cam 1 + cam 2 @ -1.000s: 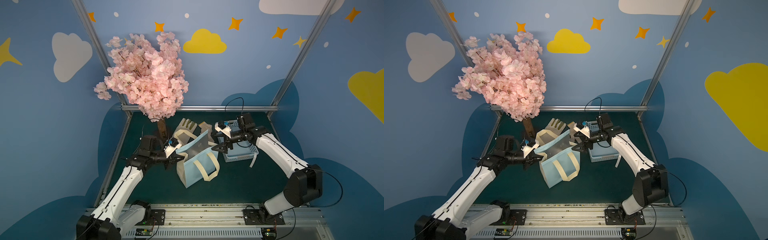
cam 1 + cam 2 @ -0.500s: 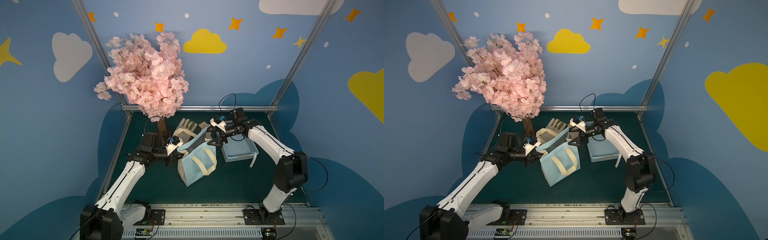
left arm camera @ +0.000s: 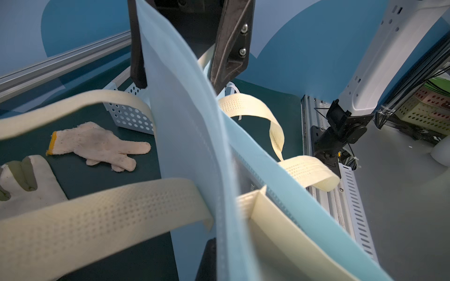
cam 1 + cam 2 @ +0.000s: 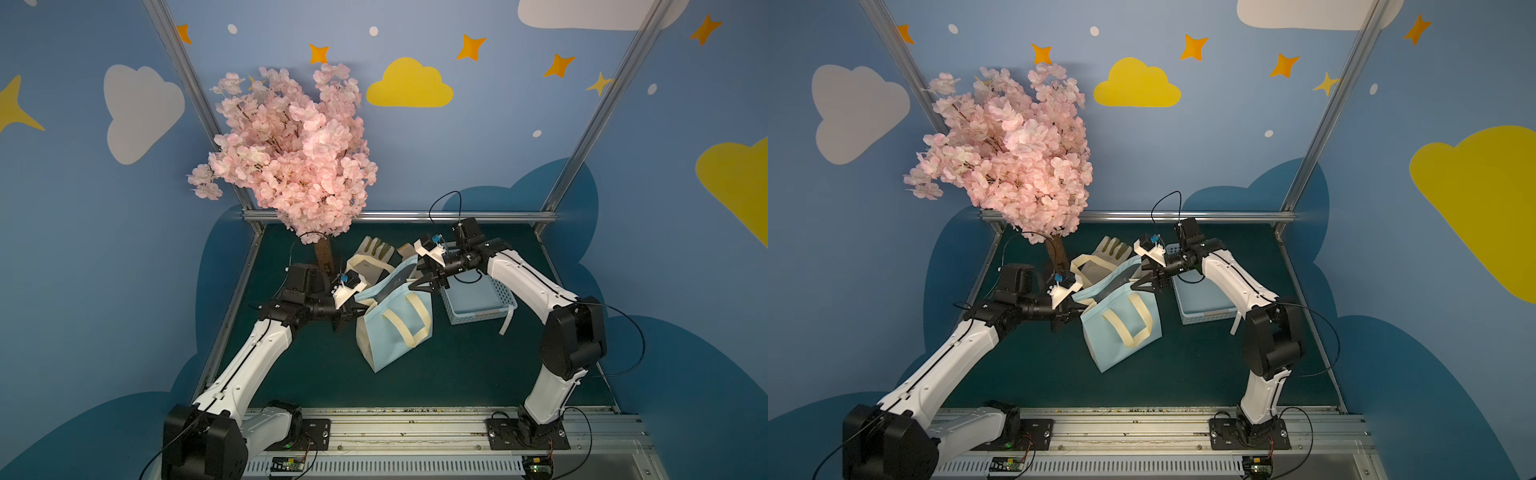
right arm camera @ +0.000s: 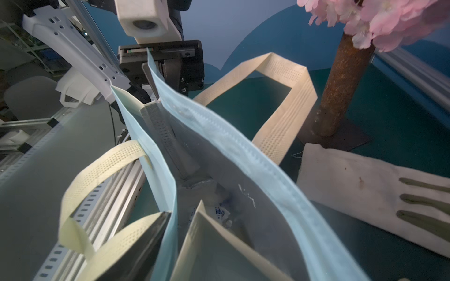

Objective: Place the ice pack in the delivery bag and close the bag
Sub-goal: Close the delivery bag at the center of the board.

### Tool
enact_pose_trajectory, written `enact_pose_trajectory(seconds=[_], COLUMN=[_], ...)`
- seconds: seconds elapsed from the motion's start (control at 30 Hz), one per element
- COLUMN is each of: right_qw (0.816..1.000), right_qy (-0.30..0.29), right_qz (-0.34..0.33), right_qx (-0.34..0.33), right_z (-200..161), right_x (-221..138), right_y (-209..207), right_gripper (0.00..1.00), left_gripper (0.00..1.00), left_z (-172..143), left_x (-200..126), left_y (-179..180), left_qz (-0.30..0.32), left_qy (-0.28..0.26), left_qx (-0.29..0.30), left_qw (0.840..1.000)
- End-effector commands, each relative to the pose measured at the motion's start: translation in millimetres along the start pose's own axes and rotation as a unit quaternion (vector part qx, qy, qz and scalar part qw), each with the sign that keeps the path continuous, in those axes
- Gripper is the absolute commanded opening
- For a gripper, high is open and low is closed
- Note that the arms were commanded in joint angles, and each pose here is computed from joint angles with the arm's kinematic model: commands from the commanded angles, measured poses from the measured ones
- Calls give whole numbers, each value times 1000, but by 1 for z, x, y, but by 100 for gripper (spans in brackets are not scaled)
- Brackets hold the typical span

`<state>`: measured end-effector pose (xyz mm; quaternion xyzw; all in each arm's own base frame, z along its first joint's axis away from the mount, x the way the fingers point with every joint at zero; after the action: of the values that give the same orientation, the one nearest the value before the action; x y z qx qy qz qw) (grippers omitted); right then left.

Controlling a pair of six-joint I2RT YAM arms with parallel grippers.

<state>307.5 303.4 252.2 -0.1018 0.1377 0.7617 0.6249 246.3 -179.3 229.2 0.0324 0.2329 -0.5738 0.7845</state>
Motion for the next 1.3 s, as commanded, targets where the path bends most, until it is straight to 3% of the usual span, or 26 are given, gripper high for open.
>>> enact_pose_trajectory(seconds=[0.0,0.13,0.37,0.5,0.73,1.0,1.27], right_qw=[1000,1000,999,999,999,998,998], right_qy=[-1,8,21,28,35,38,36], right_qz=[9,-6,-23,-31,-40,-45,-46], right_qx=[9,10,4,1,0,-1,-3], right_z=[2,-2,-4,-4,-3,-4,-2], right_x=[-3,-9,-15,-16,-17,-17,-16], right_y=[12,13,15,14,12,12,10], right_gripper=[56,41,10,2,0,0,0], left_gripper=[11,28,68,80,78,80,76], left_z=[12,12,3,-6,-14,-1,8], left_x=[-5,-13,-37,-49,-29,6,11], left_y=[3,-2,-28,-43,-65,-54,-23], left_qz=[12,22,52,77,99,152,229], left_qy=[-9,-13,-10,-20,-31,-31,-51], left_qx=[1,-16,-53,-77,-81,-22,-11], left_qw=[1000,1000,997,994,991,988,972])
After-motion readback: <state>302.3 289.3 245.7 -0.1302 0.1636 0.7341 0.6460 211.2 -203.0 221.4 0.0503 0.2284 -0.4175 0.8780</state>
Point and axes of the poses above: each gripper's point midway between its finger pads, its own x axis out along the fingers, its own y axis along the line the jaws close on, z = x × y, the point moved 2 cm from there along -x, back along the fingers, and after that the axes turned 4 degrees about -x, right-handed, at the moved point
